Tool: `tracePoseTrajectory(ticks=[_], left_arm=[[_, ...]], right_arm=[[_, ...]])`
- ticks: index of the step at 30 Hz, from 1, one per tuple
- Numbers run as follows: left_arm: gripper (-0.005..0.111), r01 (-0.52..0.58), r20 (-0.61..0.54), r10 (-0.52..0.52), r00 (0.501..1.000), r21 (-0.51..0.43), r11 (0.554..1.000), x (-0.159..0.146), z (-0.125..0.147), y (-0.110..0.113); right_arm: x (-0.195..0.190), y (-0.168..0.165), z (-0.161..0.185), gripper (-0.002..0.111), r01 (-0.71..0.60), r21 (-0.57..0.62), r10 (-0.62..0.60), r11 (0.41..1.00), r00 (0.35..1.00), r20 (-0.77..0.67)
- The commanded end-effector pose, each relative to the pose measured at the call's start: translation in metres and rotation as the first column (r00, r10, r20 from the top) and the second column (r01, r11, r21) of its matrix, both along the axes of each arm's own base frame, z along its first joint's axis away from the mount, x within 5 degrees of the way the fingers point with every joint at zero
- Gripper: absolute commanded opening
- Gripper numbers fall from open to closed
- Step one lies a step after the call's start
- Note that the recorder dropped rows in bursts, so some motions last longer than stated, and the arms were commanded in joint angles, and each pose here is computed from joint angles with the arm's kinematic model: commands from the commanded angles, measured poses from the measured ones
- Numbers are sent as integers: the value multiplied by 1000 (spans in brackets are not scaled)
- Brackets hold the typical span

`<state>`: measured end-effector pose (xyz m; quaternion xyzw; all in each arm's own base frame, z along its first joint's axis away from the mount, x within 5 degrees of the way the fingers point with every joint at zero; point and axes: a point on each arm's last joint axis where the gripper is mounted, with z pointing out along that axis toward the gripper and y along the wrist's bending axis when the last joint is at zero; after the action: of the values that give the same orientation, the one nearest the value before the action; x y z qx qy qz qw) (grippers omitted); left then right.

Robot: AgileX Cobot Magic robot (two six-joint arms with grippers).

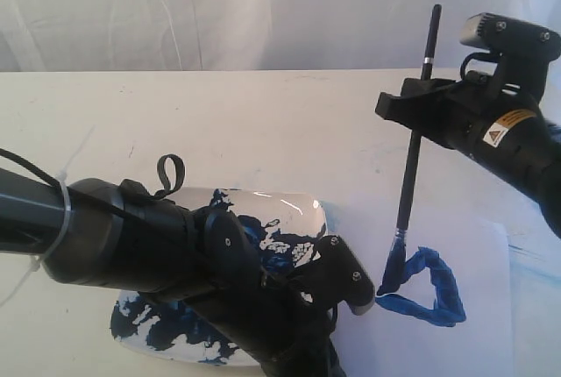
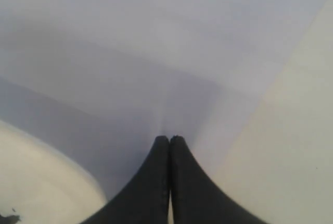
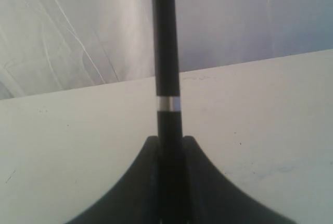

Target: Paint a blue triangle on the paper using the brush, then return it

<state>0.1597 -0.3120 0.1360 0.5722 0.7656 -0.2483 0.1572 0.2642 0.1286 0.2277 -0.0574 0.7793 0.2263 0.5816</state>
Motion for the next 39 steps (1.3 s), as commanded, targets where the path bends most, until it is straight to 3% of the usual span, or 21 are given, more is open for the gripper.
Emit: tracePoseTrajectory(ticks=[1, 39], left_arm=[[0, 21, -33, -20, 999, 21, 1000, -5, -5, 3], [0, 20, -31, -19, 999, 21, 1000, -5, -5, 3]], right_arm=[[3, 3, -3, 0, -7, -4, 7, 1000, 1000, -4], [10, 7, -20, 0, -15, -7, 15, 1000, 1000, -5]])
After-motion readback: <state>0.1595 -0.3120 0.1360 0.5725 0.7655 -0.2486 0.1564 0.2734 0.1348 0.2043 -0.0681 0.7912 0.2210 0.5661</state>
